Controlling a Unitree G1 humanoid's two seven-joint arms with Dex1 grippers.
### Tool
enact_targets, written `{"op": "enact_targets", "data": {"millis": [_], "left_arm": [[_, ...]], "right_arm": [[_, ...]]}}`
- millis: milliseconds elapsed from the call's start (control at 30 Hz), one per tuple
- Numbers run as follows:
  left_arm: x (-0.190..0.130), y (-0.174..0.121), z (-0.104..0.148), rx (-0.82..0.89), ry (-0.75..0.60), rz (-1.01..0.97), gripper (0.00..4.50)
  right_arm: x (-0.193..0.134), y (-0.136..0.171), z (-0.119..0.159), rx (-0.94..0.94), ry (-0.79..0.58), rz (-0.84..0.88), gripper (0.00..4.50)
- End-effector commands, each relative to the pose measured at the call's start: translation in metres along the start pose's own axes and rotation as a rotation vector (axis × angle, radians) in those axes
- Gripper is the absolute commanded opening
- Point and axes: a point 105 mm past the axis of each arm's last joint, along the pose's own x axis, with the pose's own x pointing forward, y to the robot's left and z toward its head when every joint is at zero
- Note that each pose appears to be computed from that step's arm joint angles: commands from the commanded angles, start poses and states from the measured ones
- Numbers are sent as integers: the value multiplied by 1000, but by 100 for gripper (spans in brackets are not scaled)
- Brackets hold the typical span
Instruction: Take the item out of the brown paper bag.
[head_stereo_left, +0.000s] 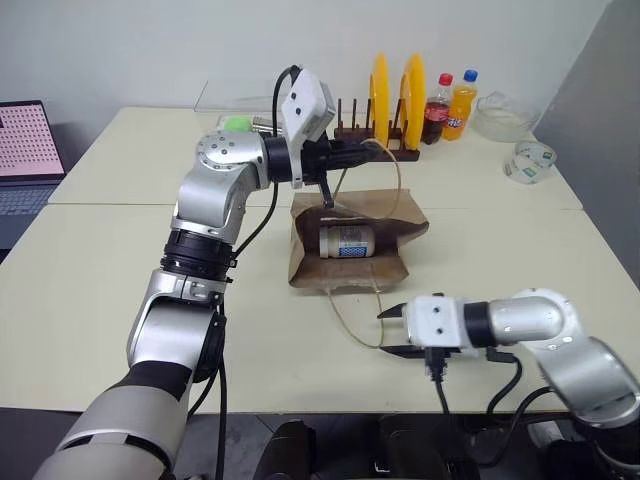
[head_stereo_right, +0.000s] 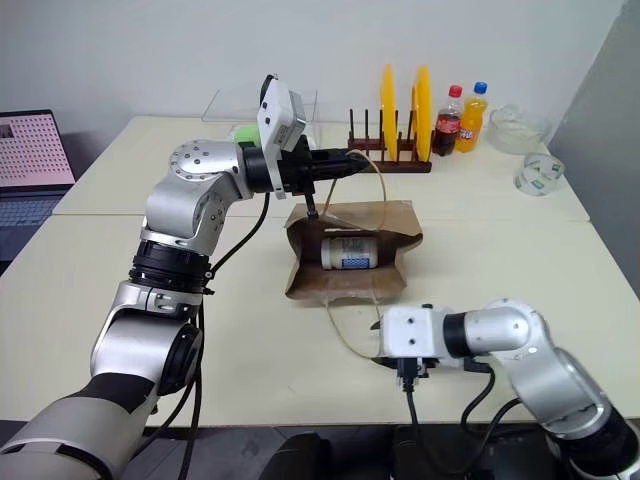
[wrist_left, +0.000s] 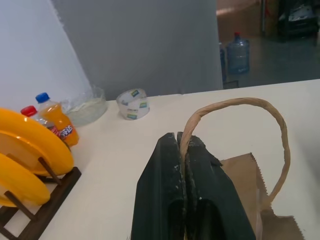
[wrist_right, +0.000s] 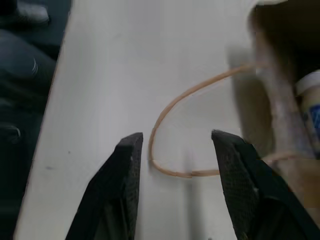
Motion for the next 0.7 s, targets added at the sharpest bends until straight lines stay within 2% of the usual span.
{"op": "enact_targets", "data": {"millis": [33,133,200,300,467,700], "left_arm": [[-3,-3,18,23,-58,-15,0],[-2,-3,22,17,-75,-26,0],[-2,-2,25,15,-87,-27,0],[-1,-1,26,14,-94,-25,0],[-2,-1,26,19,-97,-23,0],[-5,0,28,25,-101,-13,0]], "right_arm": [[-10,-14,31,22,-116,-48,225],[4,-45,50,2,-169,-158,225],[20,-65,51,-44,-128,-239,225],[38,-84,44,-93,-60,-305,283],[65,-114,25,-182,73,-409,448],[78,-131,0,-343,251,-431,448]]}}
